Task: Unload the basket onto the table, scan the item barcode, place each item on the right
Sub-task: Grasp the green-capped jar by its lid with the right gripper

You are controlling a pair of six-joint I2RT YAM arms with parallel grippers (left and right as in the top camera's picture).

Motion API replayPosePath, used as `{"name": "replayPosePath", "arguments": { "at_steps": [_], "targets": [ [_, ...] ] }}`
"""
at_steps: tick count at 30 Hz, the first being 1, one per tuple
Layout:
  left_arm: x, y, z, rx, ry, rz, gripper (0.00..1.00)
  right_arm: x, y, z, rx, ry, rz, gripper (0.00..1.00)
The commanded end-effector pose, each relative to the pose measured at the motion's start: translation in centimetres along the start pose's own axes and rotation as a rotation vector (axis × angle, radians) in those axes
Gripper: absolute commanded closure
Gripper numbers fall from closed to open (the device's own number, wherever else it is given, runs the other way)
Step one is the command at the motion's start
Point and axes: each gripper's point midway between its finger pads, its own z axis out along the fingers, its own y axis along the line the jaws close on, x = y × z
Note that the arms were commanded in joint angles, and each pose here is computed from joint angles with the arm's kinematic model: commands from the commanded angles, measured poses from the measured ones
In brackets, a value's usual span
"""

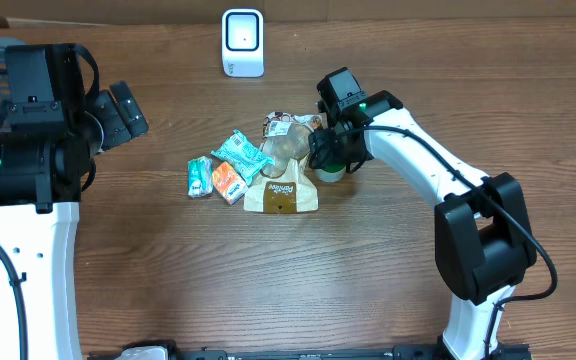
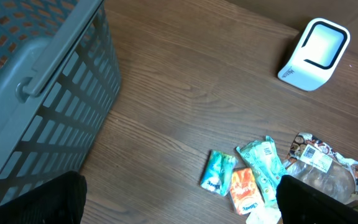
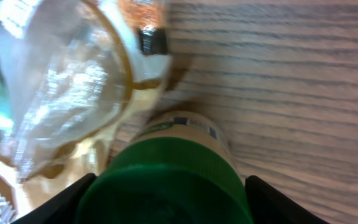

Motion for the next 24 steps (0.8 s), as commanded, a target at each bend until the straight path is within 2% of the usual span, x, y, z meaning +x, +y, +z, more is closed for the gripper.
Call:
{"name": "replayPosePath", "arguments": {
  "at_steps": [1,4,11,17,20,22,24],
  "targets": [
    [-0.5,0.3,-0.7,-0.005,-0.028,0.014,0.0,-0.2,-0.6,-0.1,0.022,0.002,0.054,0.32],
    [-0.5,0.3,-0.7,-0.005,-0.028,0.014,0.0,-0.2,-1.4,-0.2,0.068,0.001,0.04,0.32],
    [-0.5,0.3,-0.7,-0.005,-0.028,0.014,0.0,0.4,-1.6,-0.8,0.078,0.033,-0.112,0.35],
    [-0.5,0.3,-0.7,-0.005,-0.028,0.014,0.0,0.6,-1.5,-2.4,0.072,0.069,-0.362,0.38],
    [-0.5,0.3,-0.7,-0.004,-0.028,0.014,0.0,0.4,-1.5,-3.3,0.069,0.061,-0.414,0.37],
    [-0.5,0.3,-0.7,-0.004,-0.028,0.014,0.01,0.1,-1.4,-4.0,0.068,0.042,-0.417,0.32],
    [-0.5,0.3,-0.7,-0.005,-0.028,0.014,0.0,-0.4,-1.1,-4.7,0.064,0.014,-0.38,0.11]
  ]
}}
